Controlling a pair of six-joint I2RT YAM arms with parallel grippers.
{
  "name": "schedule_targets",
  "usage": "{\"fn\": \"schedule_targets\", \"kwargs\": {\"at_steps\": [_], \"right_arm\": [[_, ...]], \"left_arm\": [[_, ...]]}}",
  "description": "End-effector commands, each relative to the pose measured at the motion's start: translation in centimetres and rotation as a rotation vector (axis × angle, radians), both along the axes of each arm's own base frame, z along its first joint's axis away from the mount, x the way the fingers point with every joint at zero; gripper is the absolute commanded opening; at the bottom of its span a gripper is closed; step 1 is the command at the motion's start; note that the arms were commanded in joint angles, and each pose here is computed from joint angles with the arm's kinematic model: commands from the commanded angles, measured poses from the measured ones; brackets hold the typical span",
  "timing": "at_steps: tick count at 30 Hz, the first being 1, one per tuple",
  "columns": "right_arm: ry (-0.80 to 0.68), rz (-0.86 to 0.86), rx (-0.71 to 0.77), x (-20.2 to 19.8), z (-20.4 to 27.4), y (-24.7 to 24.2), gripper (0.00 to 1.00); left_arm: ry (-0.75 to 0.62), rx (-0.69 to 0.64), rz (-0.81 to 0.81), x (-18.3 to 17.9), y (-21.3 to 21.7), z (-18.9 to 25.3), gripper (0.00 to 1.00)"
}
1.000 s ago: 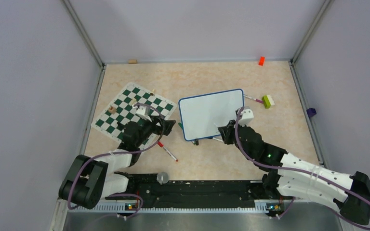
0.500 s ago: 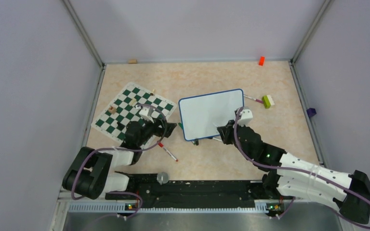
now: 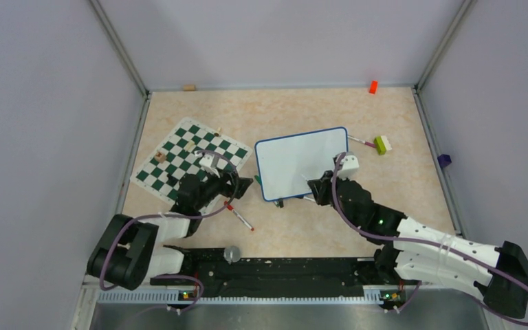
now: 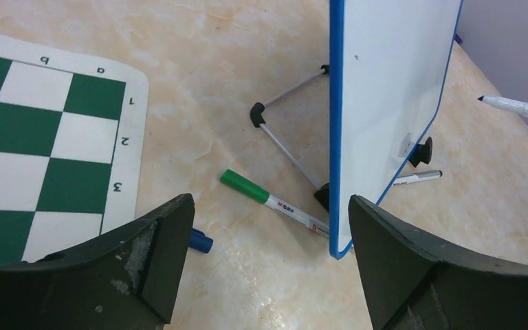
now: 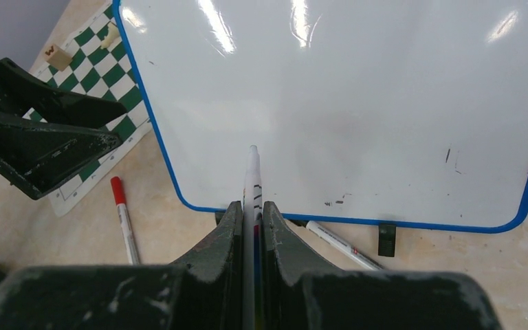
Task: Write a sentence on the whiteboard
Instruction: Hold the whiteboard on the whiteboard stand.
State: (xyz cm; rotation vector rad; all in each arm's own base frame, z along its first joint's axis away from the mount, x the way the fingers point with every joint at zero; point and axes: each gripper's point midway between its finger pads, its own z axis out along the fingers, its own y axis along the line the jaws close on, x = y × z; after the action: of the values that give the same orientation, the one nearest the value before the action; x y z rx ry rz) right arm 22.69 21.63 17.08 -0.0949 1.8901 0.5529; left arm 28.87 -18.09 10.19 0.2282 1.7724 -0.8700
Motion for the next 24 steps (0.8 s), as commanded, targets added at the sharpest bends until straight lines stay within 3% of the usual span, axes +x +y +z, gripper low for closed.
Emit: {"fn": "schedule_targets", "kwargs": {"at_steps": [1,10,14,24], "right_arm": [[-0.034,0.053,0.104,-0.6,2.1,1.4,0.0],[-0.089,0.053,-0.025,-0.2,2.9,0.3,0.0],[-0.152,0.074,0.029,-0.6,4.1,0.3,0.0],[-0.126,0.03,0.076,-1.0,3.7,-0.9,0.0]], "left_arm": [[-0.103,0.031,-0.062,0.5,-0.7,3.1,0.87],[-0.127,-0.053,-0.125,1.0,-2.3,2.9,0.87],[-0.083,-0.043,-0.107,2.2,-2.4,1.9,0.87],[-0.085,-0.031,-0.029,2.3,-1.2,2.7,0.86]]}}
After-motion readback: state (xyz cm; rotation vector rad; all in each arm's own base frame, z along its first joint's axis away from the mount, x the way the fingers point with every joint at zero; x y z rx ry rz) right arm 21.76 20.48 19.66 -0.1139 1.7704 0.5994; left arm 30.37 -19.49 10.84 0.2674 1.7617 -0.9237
